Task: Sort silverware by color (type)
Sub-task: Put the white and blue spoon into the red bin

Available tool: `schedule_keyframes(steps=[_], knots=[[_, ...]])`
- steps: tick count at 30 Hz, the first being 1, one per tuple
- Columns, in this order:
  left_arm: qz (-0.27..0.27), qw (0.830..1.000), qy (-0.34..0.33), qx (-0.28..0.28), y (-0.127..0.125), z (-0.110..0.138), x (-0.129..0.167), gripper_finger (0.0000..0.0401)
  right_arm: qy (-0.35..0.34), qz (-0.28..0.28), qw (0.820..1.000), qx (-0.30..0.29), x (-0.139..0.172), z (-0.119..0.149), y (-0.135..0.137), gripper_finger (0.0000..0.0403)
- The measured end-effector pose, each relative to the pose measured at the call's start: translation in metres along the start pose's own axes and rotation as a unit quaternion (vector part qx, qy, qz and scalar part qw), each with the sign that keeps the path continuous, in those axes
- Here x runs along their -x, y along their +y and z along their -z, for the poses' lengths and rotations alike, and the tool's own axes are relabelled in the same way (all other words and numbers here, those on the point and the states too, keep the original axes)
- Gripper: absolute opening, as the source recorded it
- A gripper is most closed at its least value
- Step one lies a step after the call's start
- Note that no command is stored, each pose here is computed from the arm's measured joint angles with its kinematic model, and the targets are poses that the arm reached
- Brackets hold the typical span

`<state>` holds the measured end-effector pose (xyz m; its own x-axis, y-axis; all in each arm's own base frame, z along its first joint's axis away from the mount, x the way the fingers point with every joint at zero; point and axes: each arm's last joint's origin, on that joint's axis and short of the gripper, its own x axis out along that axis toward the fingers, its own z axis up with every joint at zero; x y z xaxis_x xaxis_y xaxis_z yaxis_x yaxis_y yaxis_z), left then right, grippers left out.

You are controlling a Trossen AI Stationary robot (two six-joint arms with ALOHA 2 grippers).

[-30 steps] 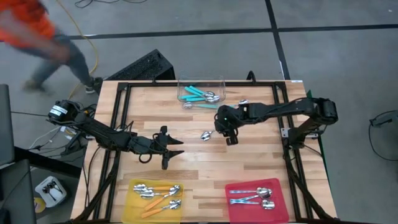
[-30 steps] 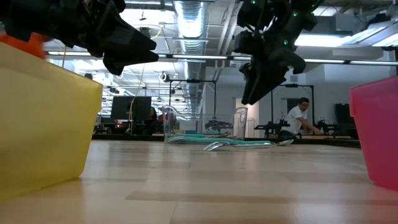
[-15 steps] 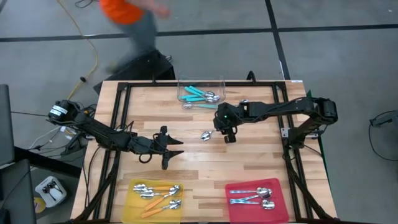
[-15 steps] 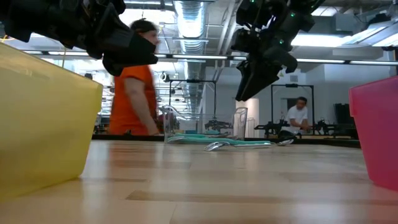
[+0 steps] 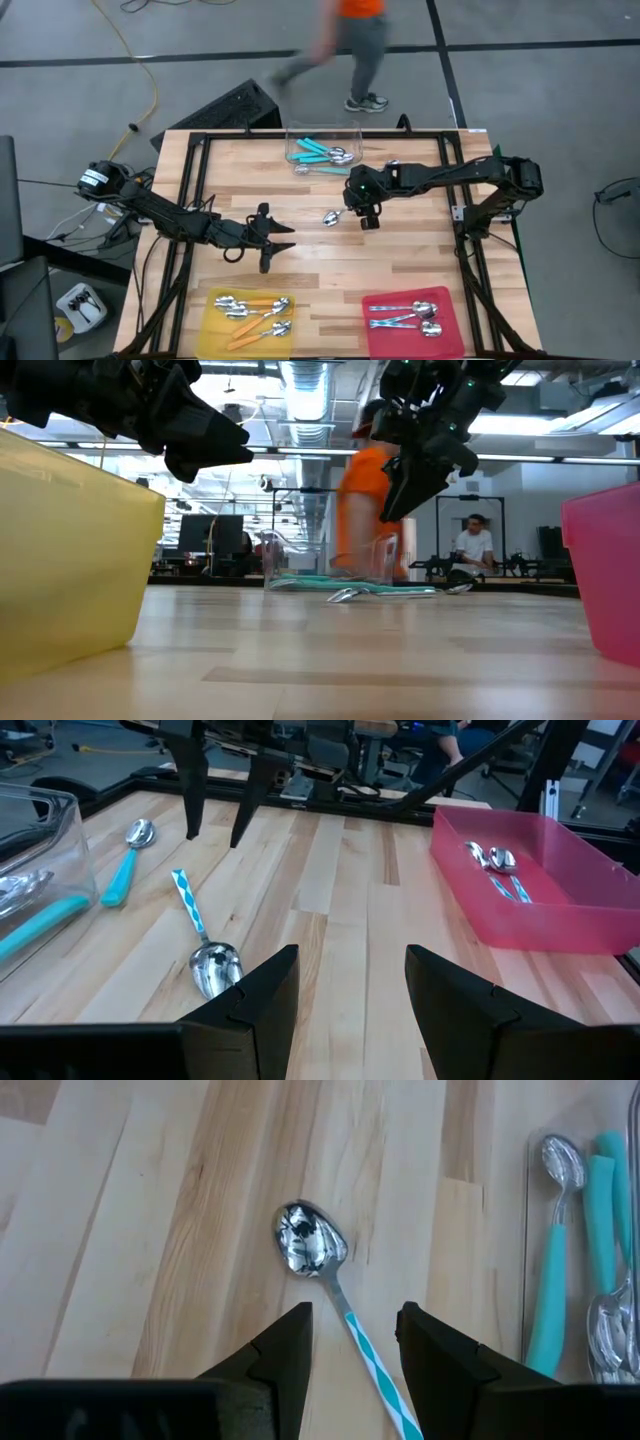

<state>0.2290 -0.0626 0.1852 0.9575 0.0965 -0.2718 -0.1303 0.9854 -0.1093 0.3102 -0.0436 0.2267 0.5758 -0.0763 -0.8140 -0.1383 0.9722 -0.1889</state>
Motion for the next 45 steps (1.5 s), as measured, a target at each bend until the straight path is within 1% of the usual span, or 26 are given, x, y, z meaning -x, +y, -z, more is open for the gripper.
schedule_keyframes(steps=[3, 7, 10, 21, 45], knots=[[0.0, 1.0, 0.0, 0.006, -0.0001, 0.0, 0.0, 0.0167, 0.0, 0.0, 1.0, 0.0, 0.0, -0.0001, 0.0, 0.0169], [0.0, 0.999, 0.0, 0.044, 0.0, 0.0, 0.0, 0.0167, -0.001, 0.0, 1.0, -0.013, 0.0001, -0.0002, -0.0001, 0.0169], [0.0, 0.998, 0.0, 0.055, 0.0, 0.0, 0.0, 0.0167, 0.0, 0.0, 1.0, -0.017, 0.0001, -0.0002, -0.0001, 0.0169], [0.0, 0.998, 0.0, 0.065, 0.0, 0.0, 0.0, 0.0167, -0.001, 0.0, 1.0, -0.02, 0.0001, -0.0004, 0.0007, 0.0169], [-0.001, 0.998, 0.0, 0.064, 0.0001, 0.0, 0.0, 0.0167, -0.002, 0.0, 1.0, -0.028, 0.0001, -0.0007, 0.0005, 0.0169]])
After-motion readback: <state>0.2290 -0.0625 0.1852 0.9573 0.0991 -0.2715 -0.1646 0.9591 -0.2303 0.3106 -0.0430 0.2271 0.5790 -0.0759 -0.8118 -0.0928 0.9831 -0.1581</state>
